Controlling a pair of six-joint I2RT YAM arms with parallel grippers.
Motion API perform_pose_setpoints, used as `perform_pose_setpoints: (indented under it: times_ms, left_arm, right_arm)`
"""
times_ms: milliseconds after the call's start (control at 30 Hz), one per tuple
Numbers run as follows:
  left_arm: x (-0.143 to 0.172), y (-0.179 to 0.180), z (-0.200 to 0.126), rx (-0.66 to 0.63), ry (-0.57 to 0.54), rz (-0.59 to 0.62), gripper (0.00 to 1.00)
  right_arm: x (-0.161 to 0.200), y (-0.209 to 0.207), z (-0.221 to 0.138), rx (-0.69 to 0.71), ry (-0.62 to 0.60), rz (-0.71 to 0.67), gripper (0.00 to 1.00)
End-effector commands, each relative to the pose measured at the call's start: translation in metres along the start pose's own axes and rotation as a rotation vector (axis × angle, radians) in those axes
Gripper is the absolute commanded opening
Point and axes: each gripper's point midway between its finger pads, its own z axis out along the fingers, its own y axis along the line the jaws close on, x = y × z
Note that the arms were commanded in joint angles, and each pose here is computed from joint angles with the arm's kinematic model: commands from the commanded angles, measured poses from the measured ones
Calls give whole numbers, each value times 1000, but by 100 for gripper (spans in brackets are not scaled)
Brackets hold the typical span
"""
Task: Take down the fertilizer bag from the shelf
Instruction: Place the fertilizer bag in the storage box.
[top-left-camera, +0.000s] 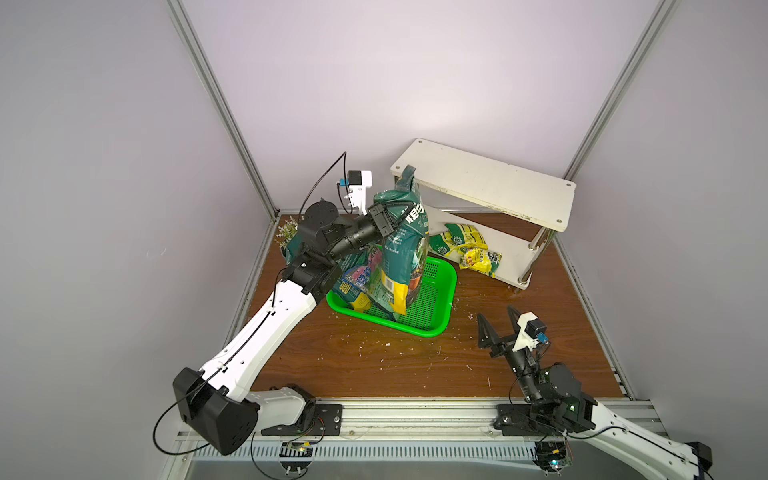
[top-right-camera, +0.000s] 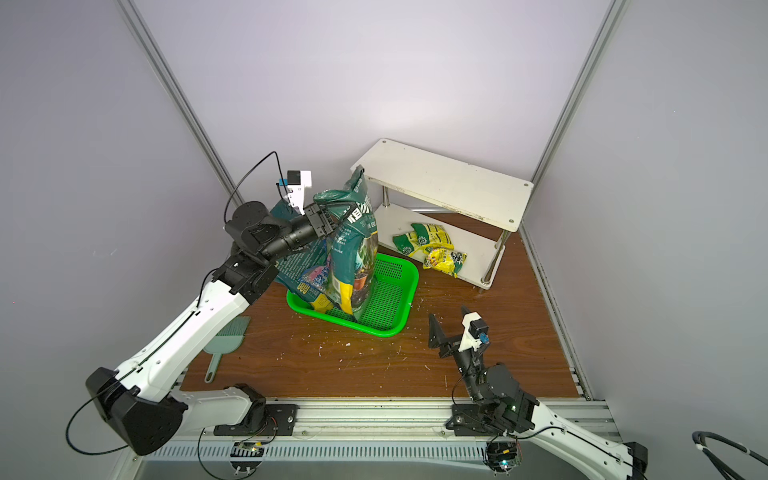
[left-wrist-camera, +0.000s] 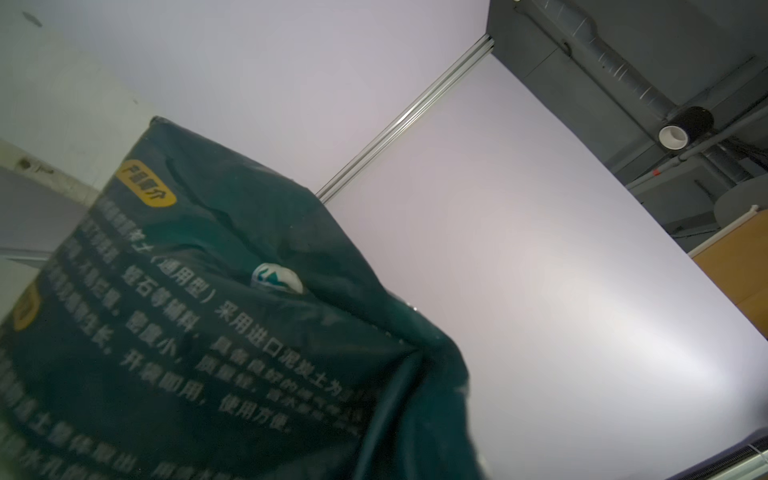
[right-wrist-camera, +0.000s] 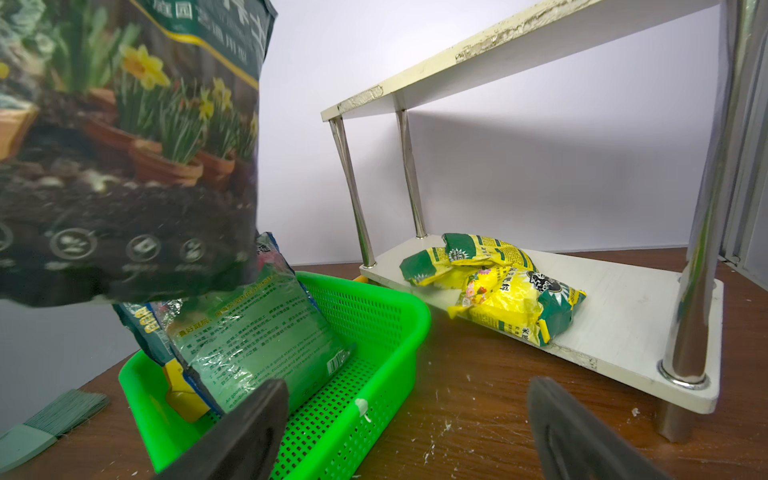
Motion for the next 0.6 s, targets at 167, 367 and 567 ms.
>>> perform_pose_setpoints:
  times_ms: [167,367,567]
  left_arm:
    - [-33,-60,0,239,-127,138,0]
    - [-23,-39,2,211,-123,140,0]
    - [-4,5,-9,169,-132,93,0]
  right_arm:
    - [-8,-1,-1,7,-23,35,96]
    - [-8,-5,-1,25,-22,37,97]
    - [-7,-8,-1,43,-12,43,99]
